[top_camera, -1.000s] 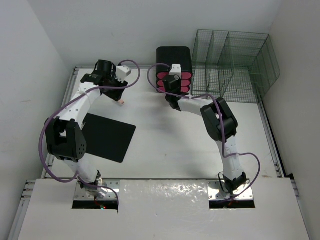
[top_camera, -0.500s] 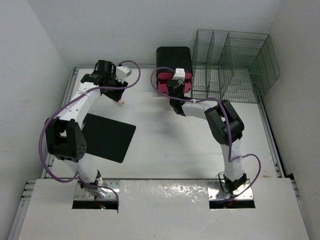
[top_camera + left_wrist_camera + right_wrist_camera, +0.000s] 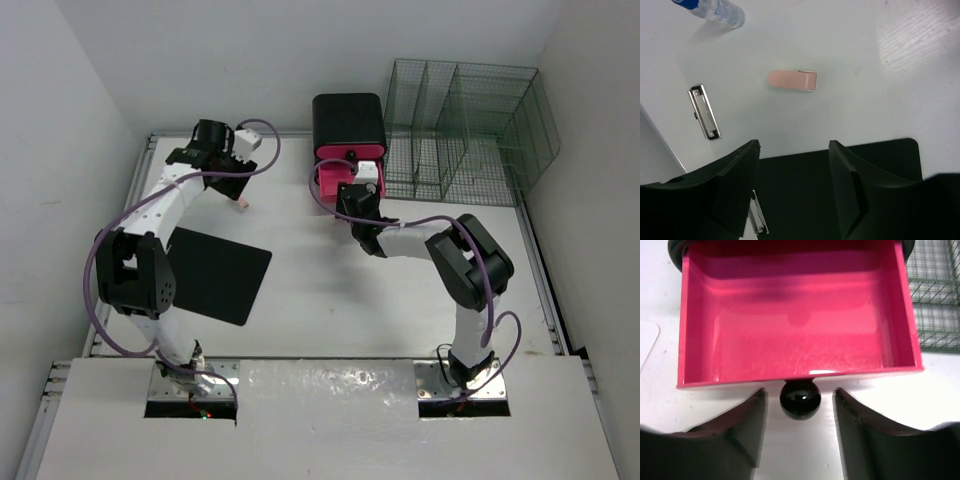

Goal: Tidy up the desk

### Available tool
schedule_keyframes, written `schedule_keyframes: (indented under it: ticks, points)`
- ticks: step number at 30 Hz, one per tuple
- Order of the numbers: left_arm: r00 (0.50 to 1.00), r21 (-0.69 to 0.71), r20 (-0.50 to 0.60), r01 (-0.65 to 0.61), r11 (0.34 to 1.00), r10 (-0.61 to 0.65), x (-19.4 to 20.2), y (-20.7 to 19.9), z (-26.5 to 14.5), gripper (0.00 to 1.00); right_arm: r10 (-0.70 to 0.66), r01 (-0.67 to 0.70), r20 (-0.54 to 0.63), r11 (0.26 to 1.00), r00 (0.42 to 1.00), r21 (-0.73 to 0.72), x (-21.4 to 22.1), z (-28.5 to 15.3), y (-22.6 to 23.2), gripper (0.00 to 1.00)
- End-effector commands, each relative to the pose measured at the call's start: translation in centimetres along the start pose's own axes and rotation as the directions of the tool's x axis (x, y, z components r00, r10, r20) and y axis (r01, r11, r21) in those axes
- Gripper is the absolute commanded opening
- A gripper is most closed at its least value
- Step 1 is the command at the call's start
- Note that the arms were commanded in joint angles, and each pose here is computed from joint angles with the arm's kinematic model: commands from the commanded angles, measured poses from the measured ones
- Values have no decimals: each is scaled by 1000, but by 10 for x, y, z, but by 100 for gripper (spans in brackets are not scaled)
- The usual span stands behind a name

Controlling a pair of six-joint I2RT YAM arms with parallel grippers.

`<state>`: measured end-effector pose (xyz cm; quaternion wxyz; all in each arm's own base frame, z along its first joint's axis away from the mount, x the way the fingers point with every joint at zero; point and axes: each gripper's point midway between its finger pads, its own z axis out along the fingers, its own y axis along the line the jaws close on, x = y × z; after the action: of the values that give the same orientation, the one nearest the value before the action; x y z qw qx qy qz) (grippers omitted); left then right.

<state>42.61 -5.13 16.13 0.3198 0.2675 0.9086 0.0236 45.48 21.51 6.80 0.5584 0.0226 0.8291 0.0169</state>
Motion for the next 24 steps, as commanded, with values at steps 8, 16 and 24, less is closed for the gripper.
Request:
schedule_keyframes:
  ticks: [8, 16, 24]
  points:
    - [982, -274, 171, 127, 953, -82, -53, 78, 28, 71, 1, -2, -12, 998, 1000, -70, -21, -34, -2, 81]
    - [943, -269, 242, 291, 918, -228, -74, 112, 79, 71, 16, -14, 18, 996, 1000, -93, -20, -60, -16, 82]
    - [916, -274, 258, 374, 886, -307, -75, 132, 120, 71, 36, -27, 89, 995, 995, -97, -39, -75, -25, 81]
